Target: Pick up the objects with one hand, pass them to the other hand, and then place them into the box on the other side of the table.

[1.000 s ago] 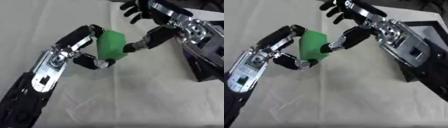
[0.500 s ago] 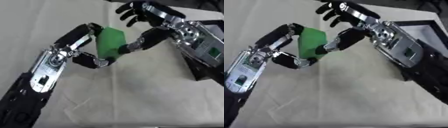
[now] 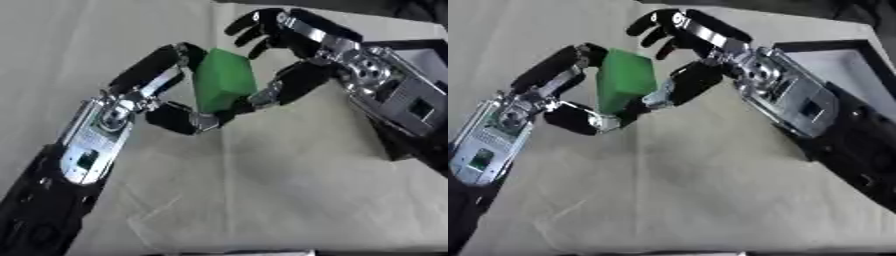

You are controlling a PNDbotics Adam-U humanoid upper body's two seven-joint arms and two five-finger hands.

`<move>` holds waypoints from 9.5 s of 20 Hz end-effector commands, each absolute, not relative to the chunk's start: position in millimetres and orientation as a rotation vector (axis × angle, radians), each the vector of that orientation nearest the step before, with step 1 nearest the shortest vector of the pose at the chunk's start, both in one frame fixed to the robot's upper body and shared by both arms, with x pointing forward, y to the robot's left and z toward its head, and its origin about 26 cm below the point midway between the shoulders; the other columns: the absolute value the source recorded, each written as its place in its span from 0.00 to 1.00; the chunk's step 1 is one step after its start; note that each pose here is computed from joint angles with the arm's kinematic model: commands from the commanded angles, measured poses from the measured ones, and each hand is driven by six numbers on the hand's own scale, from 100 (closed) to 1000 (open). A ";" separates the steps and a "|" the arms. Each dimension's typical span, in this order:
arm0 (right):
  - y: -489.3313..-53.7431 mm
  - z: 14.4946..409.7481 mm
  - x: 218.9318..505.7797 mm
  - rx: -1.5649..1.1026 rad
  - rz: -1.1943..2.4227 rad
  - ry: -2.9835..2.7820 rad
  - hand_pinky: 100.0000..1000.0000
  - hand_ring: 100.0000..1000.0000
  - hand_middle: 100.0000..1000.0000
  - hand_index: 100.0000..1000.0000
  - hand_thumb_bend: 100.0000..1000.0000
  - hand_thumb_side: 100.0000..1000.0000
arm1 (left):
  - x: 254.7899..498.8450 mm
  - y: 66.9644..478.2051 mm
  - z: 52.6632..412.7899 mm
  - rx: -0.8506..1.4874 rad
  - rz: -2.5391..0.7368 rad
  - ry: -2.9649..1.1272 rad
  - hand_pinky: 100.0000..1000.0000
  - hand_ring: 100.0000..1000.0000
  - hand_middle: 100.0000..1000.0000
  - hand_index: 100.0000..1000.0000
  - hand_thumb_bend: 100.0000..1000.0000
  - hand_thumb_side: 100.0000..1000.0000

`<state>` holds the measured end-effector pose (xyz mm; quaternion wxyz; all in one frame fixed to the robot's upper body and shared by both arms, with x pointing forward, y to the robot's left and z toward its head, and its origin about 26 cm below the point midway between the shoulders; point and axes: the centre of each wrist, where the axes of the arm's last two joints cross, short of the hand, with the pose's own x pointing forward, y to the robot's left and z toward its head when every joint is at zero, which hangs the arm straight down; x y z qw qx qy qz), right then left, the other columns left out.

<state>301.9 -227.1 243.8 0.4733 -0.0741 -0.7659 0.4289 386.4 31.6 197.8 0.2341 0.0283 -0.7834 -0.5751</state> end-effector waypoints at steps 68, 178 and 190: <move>-236.6 247.0 300.0 -0.140 0.899 -1.886 0.52 0.45 0.25 0.37 0.62 0.00 | 381.6 21.2 187.4 0.139 -1.631 -2.148 0.77 0.70 0.68 0.75 0.31 0.56; -403.6 182.7 228.3 -1.007 -0.165 -1.614 0.55 0.50 0.39 0.49 0.65 0.00 | 368.9 63.0 200.0 0.237 -1.571 -2.117 0.83 0.73 0.69 0.78 0.12 0.27; -407.6 175.0 222.0 -1.128 -0.174 -1.504 0.65 0.70 0.65 0.74 0.96 0.27 | 368.8 63.0 199.6 0.243 -1.566 -2.120 0.83 0.73 0.69 0.78 0.13 0.29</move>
